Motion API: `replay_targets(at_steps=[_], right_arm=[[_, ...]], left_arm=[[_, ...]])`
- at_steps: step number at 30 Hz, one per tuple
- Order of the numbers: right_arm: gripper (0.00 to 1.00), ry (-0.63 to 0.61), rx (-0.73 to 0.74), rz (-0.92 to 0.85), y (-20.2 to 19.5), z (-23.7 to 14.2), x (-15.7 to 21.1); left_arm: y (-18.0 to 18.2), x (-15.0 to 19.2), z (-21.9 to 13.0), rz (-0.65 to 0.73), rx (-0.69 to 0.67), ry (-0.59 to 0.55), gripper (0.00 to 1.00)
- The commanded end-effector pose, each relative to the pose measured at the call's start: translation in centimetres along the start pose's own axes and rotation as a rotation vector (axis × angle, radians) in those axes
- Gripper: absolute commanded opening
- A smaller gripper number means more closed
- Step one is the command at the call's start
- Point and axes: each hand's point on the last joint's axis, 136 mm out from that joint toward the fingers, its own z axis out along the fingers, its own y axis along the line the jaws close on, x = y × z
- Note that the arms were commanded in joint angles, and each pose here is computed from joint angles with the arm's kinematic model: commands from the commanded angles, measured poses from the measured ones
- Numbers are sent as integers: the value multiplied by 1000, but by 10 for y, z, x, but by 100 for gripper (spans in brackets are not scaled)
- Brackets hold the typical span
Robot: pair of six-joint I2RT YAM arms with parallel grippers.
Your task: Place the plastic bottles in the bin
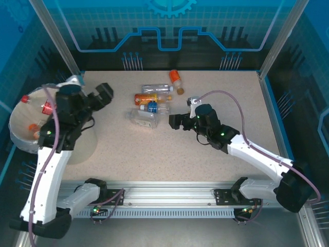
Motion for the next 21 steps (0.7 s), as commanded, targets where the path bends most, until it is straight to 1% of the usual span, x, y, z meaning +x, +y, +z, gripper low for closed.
replay_targets(at_steps=[1,4,8,11,12,13,14,18,21], right_arm=[[100,-23,42,32,-14,-10,3],[100,-36,61,37,-21,-19,6],[100,-46,91,40,-31,-29,11],[100,-61,108,51,-37,-38,14],[100,-67,114,53,-39,-40,14],[100,-75,121,53,-41,-44,14],[100,-79,126,52,-42,-46,14],[100,-101,150,52,-49,-57,13],[100,-113,158,59,-52,-63,14]], left_arm=[[-24,18,25,-74,52,-9,99],[-34,56,51,-77,45,68,99],[-32,123,95,-178,-11,206,99],[-21,164,120,-267,-104,306,99],[-10,176,126,-315,-181,334,99],[3,187,129,-376,-275,352,99],[10,195,132,-409,-333,367,99],[12,226,154,-465,-400,452,99],[20,236,171,-512,-451,446,99]])
